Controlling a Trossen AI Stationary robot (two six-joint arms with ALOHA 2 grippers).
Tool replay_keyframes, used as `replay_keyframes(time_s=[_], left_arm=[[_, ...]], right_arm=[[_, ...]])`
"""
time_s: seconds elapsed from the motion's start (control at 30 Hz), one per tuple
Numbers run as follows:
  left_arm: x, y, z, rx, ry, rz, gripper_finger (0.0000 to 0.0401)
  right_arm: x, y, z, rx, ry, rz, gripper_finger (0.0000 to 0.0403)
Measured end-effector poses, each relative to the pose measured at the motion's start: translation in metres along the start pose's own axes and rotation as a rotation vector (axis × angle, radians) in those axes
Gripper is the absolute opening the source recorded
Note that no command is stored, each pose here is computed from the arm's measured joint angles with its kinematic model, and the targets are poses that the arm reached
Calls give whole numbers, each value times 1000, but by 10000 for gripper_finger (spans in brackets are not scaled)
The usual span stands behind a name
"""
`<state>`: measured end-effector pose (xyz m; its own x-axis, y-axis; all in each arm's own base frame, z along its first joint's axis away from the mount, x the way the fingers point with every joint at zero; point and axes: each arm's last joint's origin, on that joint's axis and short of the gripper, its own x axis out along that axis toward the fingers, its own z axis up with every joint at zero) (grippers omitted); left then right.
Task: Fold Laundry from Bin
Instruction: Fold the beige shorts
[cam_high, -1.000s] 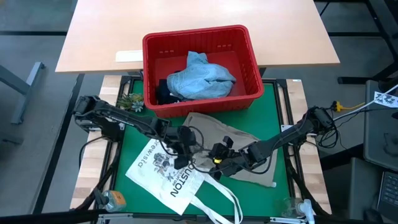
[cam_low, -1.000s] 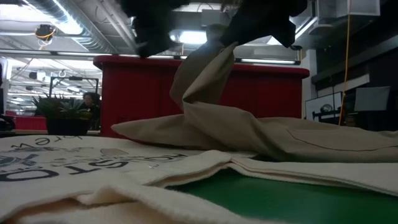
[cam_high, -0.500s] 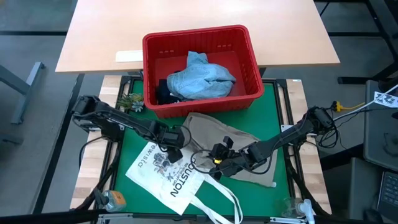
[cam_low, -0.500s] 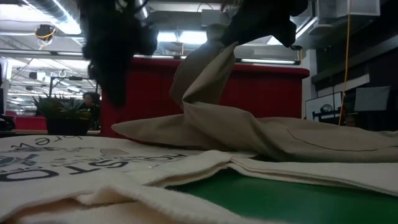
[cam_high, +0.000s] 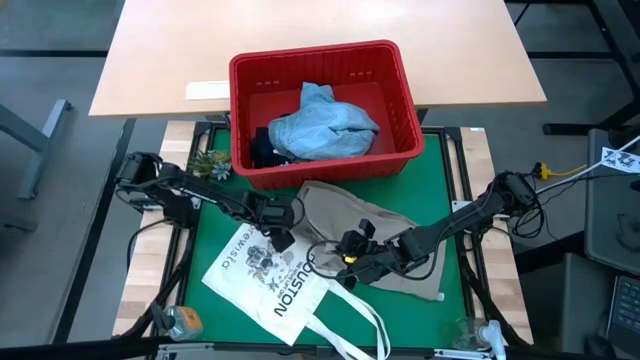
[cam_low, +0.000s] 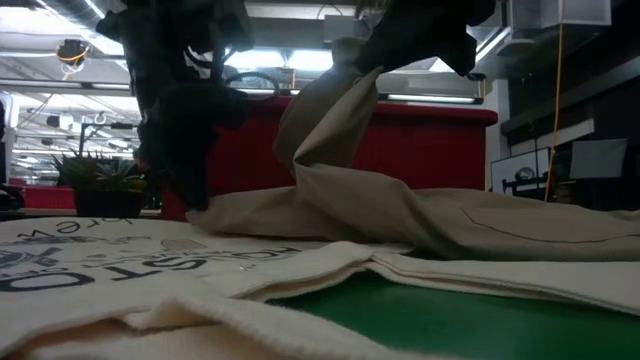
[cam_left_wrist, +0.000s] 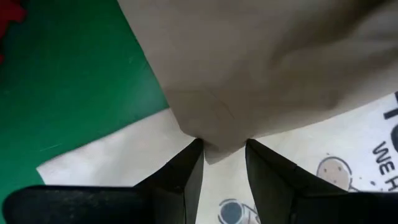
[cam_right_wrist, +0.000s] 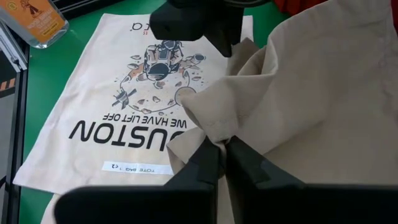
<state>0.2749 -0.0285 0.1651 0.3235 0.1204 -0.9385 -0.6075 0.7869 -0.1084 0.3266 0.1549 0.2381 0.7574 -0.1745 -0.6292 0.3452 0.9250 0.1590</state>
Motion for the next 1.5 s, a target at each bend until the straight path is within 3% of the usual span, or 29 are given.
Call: replay_keyframes(time_s=[0.23,0.57,0.77,0.97,1.2,1.5], left_arm=[[0,0,1,48,-3,-12,107],[0,-5,5,60,-40,-66,6],[-6,-13,8,68,2,-153,3],[-27,-36,20,139,-27,-276,2],[-59,-65,39,158,-178,-427,1],[-76,-85,53,143,-384,-620,0]], right_arm=[[0,0,0,0,0,0,15],[0,0,0,0,0,0,15],[0,-1,1,8,-17,-19,15],[0,-1,0,23,-20,-30,15],[-8,-4,3,56,-16,-31,15],[-35,4,-9,75,-7,-46,14]])
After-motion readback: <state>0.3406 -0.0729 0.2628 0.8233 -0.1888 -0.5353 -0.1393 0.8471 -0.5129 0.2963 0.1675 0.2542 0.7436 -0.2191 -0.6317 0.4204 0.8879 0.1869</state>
